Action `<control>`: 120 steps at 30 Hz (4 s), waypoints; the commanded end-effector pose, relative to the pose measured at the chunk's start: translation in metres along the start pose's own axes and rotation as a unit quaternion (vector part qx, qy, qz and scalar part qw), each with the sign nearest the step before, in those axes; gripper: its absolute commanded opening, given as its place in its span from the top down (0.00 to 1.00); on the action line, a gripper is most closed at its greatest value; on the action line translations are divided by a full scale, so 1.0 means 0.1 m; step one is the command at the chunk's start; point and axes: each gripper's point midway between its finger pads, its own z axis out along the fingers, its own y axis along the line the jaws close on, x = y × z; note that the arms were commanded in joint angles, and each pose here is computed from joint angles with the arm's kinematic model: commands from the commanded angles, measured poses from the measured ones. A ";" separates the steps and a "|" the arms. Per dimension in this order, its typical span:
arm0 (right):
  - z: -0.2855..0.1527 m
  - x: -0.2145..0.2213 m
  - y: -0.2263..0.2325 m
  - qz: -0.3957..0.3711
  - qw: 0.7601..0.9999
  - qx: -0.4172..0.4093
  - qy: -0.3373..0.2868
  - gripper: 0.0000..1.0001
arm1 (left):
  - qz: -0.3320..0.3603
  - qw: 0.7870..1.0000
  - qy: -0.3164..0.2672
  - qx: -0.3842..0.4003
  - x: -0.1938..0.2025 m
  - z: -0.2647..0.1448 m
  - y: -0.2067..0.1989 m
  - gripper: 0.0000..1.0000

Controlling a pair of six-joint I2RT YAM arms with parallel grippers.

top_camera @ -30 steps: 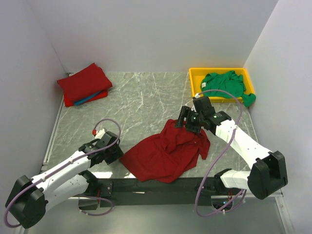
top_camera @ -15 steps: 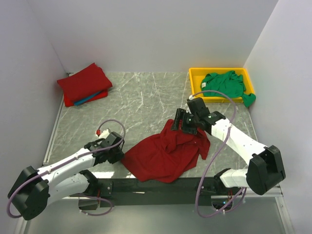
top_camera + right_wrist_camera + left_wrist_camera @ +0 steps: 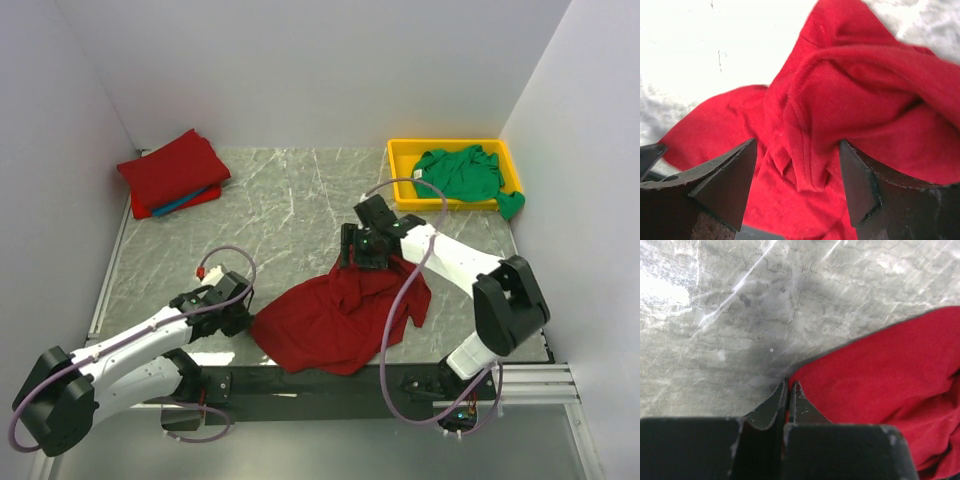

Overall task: Fold and stack the t-shirts
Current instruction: Flatten the tshirt out

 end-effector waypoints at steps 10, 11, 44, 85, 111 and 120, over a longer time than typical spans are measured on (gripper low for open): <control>0.26 -0.03 -0.01 -0.066 0.995 0.075 0.027 0.79 | -0.027 0.999 -0.023 0.029 -0.10 -0.05 -0.15 1.00; 0.21 -0.10 0.02 -0.067 0.995 0.078 0.017 0.90 | -0.023 0.999 -0.029 0.029 -0.13 -0.05 -0.17 1.00; -1.36 0.33 -1.10 0.161 0.975 0.093 -0.125 0.65 | -0.248 0.922 -0.279 0.101 -1.31 -1.49 0.40 1.00; 0.99 -2.17 -0.04 -0.037 0.997 0.011 -0.070 0.35 | -0.023 0.993 -0.103 0.050 -1.82 -0.19 -0.54 1.00; 1.43 -1.83 -0.28 -0.064 0.994 0.091 -0.016 0.47 | -0.014 0.996 -0.074 0.044 -1.79 -0.04 -0.50 1.00; 1.39 -1.83 -0.31 -0.049 0.994 0.094 -0.019 1.00 | -0.022 0.996 -0.073 0.040 -1.81 0.03 -0.45 1.00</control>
